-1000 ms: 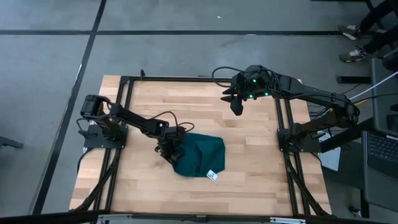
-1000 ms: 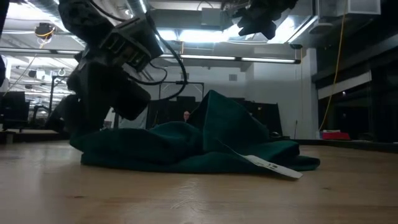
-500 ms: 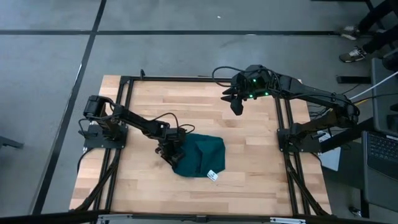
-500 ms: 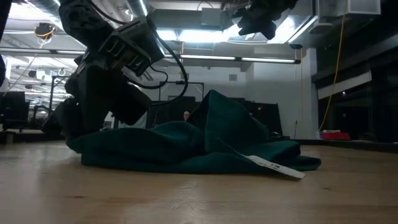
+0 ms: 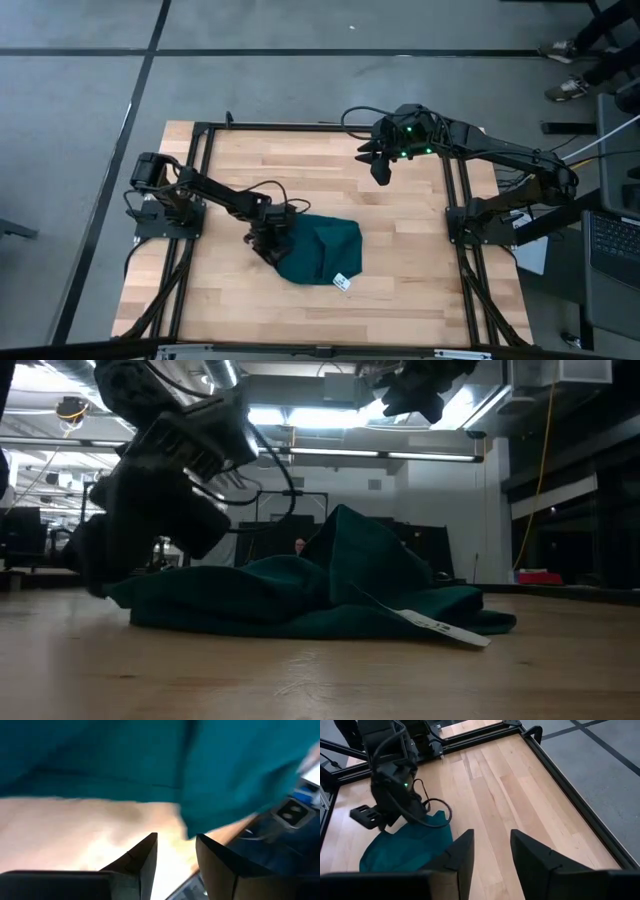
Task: Fold microfiber towels
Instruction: Fold the black towel on the table
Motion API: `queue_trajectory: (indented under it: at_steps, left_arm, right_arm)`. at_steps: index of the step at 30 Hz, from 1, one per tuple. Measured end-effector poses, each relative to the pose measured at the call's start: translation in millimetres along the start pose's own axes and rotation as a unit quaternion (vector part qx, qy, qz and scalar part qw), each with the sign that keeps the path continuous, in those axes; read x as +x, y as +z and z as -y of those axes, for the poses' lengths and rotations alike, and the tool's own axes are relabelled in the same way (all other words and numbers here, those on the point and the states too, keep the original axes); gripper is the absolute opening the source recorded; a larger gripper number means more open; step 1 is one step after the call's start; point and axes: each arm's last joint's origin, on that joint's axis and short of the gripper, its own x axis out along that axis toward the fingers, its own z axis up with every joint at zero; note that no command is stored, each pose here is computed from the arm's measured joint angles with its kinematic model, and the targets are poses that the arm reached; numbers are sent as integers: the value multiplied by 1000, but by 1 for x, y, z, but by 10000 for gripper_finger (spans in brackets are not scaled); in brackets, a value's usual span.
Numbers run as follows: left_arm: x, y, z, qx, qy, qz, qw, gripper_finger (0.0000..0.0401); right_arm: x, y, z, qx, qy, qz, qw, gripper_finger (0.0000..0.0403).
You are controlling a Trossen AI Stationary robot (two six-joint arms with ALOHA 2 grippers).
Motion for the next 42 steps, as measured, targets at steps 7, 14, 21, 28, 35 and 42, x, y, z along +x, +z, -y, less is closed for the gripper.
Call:
queue_trajectory:
  at_steps: [7, 14, 21, 28, 35, 42]
  left_arm:
    - [7, -5, 3, -6, -1, -9, 1000, 132]
    - [14, -6, 0, -10, 21, -6, 1000, 132]
    - [20, -4, -3, -7, 19, -20, 1000, 132]
    - [19, 3, -2, -10, 1, -16, 1000, 132]
    - [8, 18, -3, -14, -24, 19, 999, 132]
    - [2, 24, -6, -21, -35, 20, 999, 132]
  right_arm:
    - [0, 0, 0, 2, 7, -1, 1000, 132]
    - [0, 0, 0, 2, 10, 1, 1000, 144]
    - [0, 1, -1, 5, 22, 1, 1000, 133]
    - [-1, 2, -1, 4, 23, 7, 1000, 126]
    - [-7, 11, -1, 1, 23, 26, 999, 140]
    - [-9, 12, 4, -1, 35, 24, 999, 148]
